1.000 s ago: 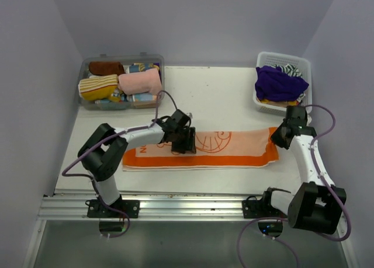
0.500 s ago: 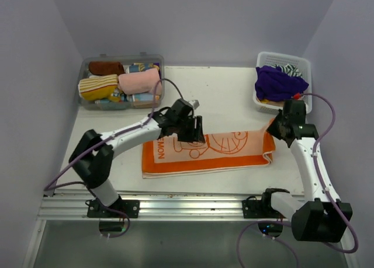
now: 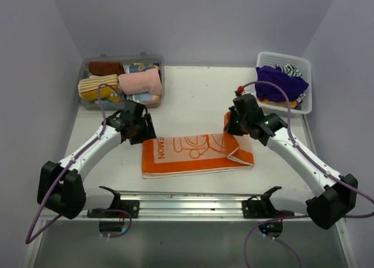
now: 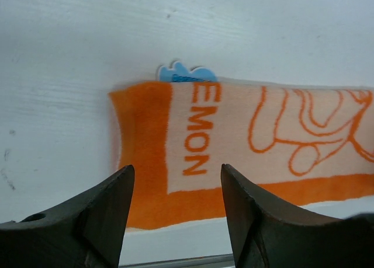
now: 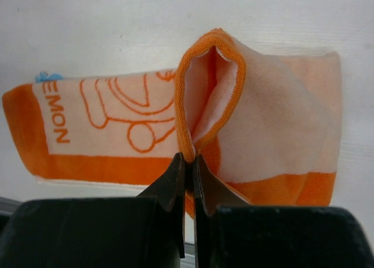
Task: Roll the towels
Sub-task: Fold the towel
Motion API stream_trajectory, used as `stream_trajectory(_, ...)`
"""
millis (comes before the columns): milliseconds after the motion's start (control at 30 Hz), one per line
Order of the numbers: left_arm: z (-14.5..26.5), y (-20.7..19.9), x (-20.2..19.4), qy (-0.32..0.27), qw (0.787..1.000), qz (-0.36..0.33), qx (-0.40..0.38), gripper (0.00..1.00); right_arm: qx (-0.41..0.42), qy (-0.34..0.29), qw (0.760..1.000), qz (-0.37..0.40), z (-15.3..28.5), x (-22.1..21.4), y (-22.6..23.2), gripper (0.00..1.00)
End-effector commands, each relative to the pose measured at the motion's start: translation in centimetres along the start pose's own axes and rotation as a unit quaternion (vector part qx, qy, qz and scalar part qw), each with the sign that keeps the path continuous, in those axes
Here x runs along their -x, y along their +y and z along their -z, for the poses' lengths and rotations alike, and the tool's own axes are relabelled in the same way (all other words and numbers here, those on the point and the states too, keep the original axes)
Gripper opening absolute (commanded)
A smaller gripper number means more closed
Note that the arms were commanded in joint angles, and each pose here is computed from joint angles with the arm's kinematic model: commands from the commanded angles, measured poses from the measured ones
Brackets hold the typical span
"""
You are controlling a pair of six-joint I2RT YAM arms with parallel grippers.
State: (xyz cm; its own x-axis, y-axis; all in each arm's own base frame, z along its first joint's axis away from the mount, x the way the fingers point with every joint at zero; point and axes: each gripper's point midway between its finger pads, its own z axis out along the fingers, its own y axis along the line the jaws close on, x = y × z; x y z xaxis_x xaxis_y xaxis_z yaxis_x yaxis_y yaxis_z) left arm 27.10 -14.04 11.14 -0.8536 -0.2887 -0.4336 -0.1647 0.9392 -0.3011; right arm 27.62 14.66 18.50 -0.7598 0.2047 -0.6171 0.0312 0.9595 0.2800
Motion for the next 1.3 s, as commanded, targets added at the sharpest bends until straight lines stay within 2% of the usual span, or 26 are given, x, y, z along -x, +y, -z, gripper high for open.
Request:
stream_trajectory(0, -1.0, 2.6, -1.2, 0.015, 0.999, 0.015, 0.025, 0.64, 0.048, -0.02, 0.999, 0.016, 0.8, 0.8, 5.5, 0.0)
stream_trajectory(167, -2.0, 3.0, -1.8, 0.032, 0.999, 0.04, 0.015, 0.61, 0.085, 0.005, 0.995, 0.056, -0.1, -1.5, 11.5, 0.0)
stream_trajectory(267, -1.2, 4.8, -1.3, 0.025, 0.996, 0.071, 0.04, 0.6, 0.111, 0.011, 0.991, 0.077, 0.3, -2.7, 15.0, 0.0)
stream_trajectory(400, -0.8, 9.2, -1.0, 0.011, 0.989, 0.112, 0.097, 0.59, 0.128, 0.032, 0.985, 0.108, -0.5, -4.9, 18.5, 0.0)
stream_trajectory(533, -2.2, 10.9, -3.3, 0.041, 0.984, 0.127, 0.116, 0.56, 0.139, 0.042, 0.984, 0.107, -1.3, -5.4, 20.8, 0.0)
stream_trajectory(800, -4.4, 10.1, -5.4, 0.086, 0.986, 0.122, 0.08, 0.34, 0.157, 0.075, 0.977, 0.126, -2.7, -8.3, 25.0, 0.0)
stream_trajectory(1000, -4.4, 9.6, -5.3, 0.081, 0.987, 0.123, 0.064, 0.32, 0.16, 0.086, 0.972, 0.15, -3.3, -10.6, 27.9, 0.0)
stream_trajectory(1267, -4.4, 10.0, -5.4, 0.081, 0.987, 0.117, 0.074, 0.31, 0.141, 0.095, 0.971, 0.168, -5.3, -12.4, 28.6, 0.0)
